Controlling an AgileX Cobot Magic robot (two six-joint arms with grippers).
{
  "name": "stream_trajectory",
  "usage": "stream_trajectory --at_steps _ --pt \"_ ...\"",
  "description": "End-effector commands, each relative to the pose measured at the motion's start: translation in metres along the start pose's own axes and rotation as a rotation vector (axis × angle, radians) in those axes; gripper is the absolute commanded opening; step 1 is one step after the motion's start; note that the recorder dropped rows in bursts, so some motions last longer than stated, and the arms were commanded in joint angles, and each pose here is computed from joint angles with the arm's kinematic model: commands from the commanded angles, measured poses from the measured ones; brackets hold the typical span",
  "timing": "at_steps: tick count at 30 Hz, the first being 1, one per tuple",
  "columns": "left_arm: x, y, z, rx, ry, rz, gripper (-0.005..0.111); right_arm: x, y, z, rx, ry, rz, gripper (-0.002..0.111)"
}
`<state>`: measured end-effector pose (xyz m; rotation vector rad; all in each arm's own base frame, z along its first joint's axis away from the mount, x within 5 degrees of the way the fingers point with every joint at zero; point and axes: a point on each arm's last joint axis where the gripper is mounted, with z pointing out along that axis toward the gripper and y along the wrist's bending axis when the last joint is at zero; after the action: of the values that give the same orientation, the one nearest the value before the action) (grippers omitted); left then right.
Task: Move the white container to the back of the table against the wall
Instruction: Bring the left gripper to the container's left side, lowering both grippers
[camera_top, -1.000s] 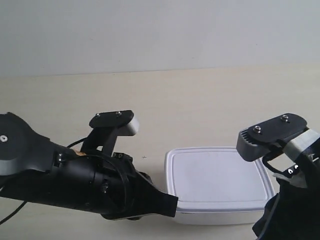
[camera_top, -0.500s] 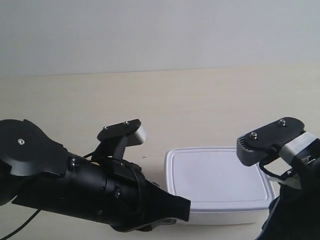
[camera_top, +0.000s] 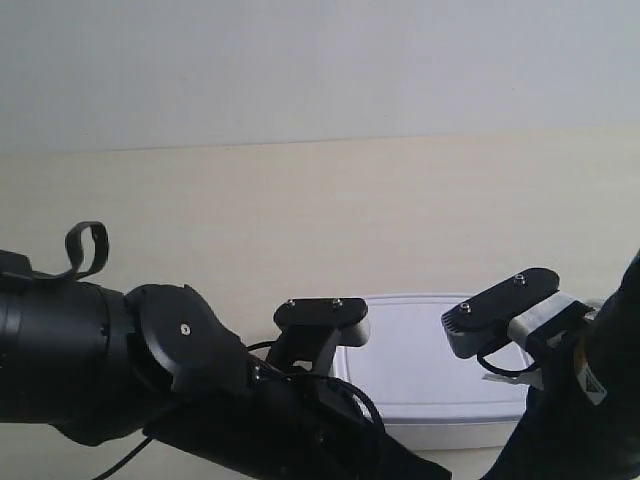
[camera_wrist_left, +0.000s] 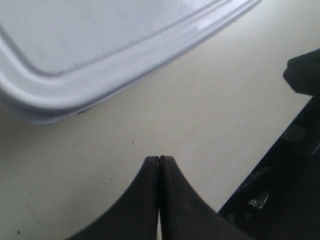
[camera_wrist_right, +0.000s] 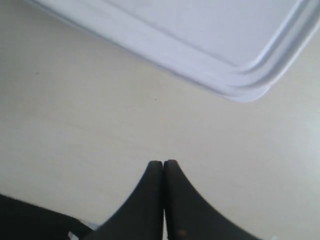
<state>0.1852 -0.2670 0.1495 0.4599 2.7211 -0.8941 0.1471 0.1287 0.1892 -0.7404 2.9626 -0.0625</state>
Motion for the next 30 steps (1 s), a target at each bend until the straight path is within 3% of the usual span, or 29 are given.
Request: stream_trajectory --at_steps 1,5,10,23,30 --pt "-0.004 0.0 0.009 -0.013 -0.001 0.018 0.0 -0.005 -0.004 0.009 0.068 0.008 -0.017 0.0" --pt "-0.008 0.003 0.009 -0.049 -0.051 0.027 0.0 -0.011 -0.001 0.02 0.064 0.011 -0.024 0.0" --pt "-0.013 0.007 0.008 -0.078 -0.095 0.032 0.0 -0.02 -0.007 0.03 0.162 -0.017 -0.025 0.0" --pt "-0.032 0.036 0.007 -0.152 -0.153 -0.014 0.0 -0.034 -0.006 0.048 0.182 -0.091 0.004 0.0" --pt "-0.037 0.042 0.004 -0.171 -0.175 -0.017 0.0 -0.044 -0.004 0.049 0.169 -0.182 0.034 0.0"
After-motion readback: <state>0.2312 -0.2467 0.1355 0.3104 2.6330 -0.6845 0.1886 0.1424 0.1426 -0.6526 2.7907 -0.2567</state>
